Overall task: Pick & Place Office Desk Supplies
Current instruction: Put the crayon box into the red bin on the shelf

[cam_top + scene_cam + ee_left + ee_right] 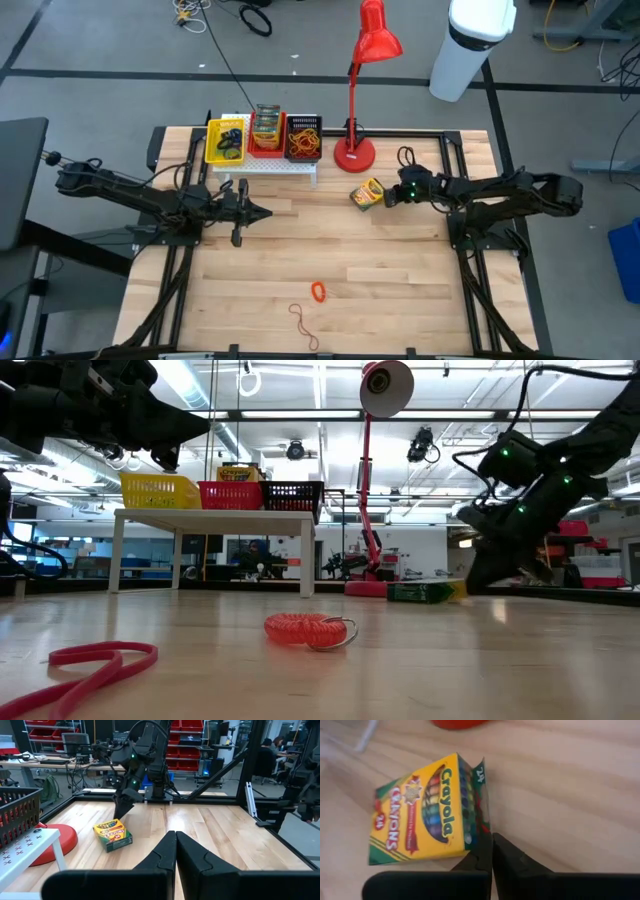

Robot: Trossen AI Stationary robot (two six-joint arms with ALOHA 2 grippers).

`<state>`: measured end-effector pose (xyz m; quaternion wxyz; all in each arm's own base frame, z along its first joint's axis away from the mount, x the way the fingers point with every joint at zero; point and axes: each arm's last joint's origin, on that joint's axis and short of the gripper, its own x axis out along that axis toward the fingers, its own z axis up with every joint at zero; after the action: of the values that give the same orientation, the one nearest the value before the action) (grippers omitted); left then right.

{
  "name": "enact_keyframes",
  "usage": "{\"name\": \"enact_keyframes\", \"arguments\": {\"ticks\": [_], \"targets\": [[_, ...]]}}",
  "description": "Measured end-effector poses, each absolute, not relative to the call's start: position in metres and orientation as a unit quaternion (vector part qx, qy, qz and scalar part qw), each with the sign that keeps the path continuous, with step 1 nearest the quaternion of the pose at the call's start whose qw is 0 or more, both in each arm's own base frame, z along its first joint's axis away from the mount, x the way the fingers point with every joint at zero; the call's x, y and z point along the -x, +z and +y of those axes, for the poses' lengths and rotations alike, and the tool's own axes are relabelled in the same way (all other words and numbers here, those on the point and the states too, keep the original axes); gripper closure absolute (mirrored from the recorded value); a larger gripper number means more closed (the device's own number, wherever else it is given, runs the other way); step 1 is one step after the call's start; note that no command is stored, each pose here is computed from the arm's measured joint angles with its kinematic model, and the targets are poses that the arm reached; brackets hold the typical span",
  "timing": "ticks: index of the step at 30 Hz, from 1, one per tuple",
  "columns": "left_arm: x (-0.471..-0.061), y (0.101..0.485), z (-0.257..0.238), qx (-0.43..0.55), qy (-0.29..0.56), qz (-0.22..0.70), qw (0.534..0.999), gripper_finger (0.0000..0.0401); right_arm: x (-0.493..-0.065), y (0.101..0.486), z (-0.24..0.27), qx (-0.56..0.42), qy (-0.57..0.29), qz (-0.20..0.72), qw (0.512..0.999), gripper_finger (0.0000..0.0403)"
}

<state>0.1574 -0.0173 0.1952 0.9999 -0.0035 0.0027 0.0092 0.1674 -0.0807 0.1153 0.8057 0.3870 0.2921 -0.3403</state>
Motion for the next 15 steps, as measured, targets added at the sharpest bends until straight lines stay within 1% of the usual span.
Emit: {"name": "enact_keyframes", "arguments": {"ticks": [5, 11, 15], "targets": [[-0.157, 0.195, -0.017, 0.004, 0.009, 0.003, 1.000, 0.0389, -0.184, 0.133, -0.079, -0.330, -0.321, 0.280, 0.843, 0.0399], [-0.157, 0.195, -0.017, 0.004, 0.009, 0.002, 1.000, 0.0389, -0.205, 0.155, -0.068, -0.225, -0.287, 0.274, 0.890, 0.0401], [-0.157, 0.198, -0.017, 0.008, 0.009, -0.014, 1.000, 0.0389, -0.216, 0.166, -0.059, -0.174, -0.266, 0.270, 0.909, 0.0401]]}}
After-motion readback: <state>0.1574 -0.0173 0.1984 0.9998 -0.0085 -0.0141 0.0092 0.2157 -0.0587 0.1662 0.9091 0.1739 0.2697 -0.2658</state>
